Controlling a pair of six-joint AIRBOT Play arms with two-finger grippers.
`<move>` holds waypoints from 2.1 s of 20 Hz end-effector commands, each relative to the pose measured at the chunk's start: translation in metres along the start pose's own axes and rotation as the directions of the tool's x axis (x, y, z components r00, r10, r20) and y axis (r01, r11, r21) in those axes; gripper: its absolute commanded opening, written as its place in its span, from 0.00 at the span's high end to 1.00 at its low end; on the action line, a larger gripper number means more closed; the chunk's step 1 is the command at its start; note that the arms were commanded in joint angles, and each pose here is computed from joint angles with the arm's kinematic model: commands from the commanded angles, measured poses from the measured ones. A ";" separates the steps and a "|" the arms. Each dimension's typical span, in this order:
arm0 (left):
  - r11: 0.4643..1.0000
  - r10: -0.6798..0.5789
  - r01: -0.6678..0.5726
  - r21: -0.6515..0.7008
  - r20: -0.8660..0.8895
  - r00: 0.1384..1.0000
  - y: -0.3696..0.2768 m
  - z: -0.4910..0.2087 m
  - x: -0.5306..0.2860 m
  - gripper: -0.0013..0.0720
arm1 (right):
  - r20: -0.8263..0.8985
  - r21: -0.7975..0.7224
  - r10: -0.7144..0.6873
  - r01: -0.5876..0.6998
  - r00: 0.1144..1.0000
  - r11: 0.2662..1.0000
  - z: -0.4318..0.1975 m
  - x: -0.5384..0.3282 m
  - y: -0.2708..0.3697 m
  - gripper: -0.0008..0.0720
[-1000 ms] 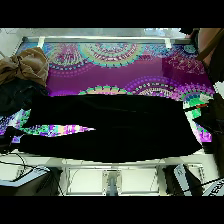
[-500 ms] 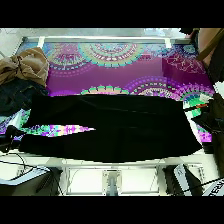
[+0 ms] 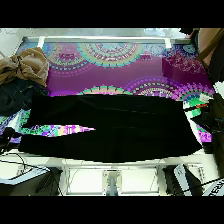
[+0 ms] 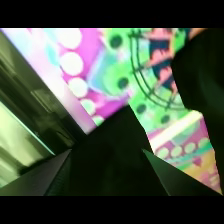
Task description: Fold the clothes and pants, and hang the long-sleeved shirts on hangers.
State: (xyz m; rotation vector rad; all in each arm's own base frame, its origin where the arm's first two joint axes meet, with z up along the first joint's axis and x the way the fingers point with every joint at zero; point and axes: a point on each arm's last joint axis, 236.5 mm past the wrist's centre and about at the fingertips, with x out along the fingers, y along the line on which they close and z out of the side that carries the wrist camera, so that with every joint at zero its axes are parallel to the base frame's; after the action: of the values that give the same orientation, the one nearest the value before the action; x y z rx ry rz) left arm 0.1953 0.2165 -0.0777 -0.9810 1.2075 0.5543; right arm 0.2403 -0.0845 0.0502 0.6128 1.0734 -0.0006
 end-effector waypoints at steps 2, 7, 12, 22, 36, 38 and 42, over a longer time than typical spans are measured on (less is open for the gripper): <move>0.999 0.024 -0.022 0.034 -0.053 0.998 0.003 0.016 -0.013 0.31 | -0.003 0.000 0.003 -0.003 1.000 1.000 -0.001 0.000 0.001 0.47; 0.989 0.001 0.042 0.143 -0.286 0.958 -0.008 -0.017 0.026 0.32 | -0.014 0.046 0.010 -0.009 1.000 0.999 -0.003 0.000 0.002 0.47; 0.968 -0.062 0.138 0.208 -0.333 0.941 -0.031 -0.025 0.033 0.71 | -0.023 0.053 0.015 -0.013 1.000 0.999 -0.006 0.000 0.004 0.47; 0.951 -0.170 0.197 0.241 -0.126 0.977 -0.075 0.040 -0.010 0.97 | -0.022 0.072 0.013 -0.012 1.000 0.997 -0.005 0.000 0.003 0.47; 0.927 -0.341 0.335 0.168 0.003 0.940 -0.127 0.070 -0.021 0.15 | 0.118 0.041 -0.096 0.091 0.988 0.995 0.024 -0.007 -0.018 0.46; 0.917 -0.368 0.358 0.177 0.032 0.929 -0.133 0.076 -0.040 0.01 | 0.113 0.026 -0.173 0.171 0.978 0.985 0.014 -0.017 -0.034 0.46; 0.958 -0.257 0.227 0.174 0.171 0.951 -0.084 0.081 -0.085 0.02 | 0.084 0.158 -0.284 0.268 0.955 0.950 -0.024 -0.039 -0.083 0.46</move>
State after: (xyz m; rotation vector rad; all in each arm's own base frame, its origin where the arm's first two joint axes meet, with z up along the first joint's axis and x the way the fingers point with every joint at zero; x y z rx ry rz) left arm 0.3094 0.2376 0.0199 -0.9649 0.9360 0.2528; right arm 0.2106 -0.1393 0.0461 0.5621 1.0237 -0.2699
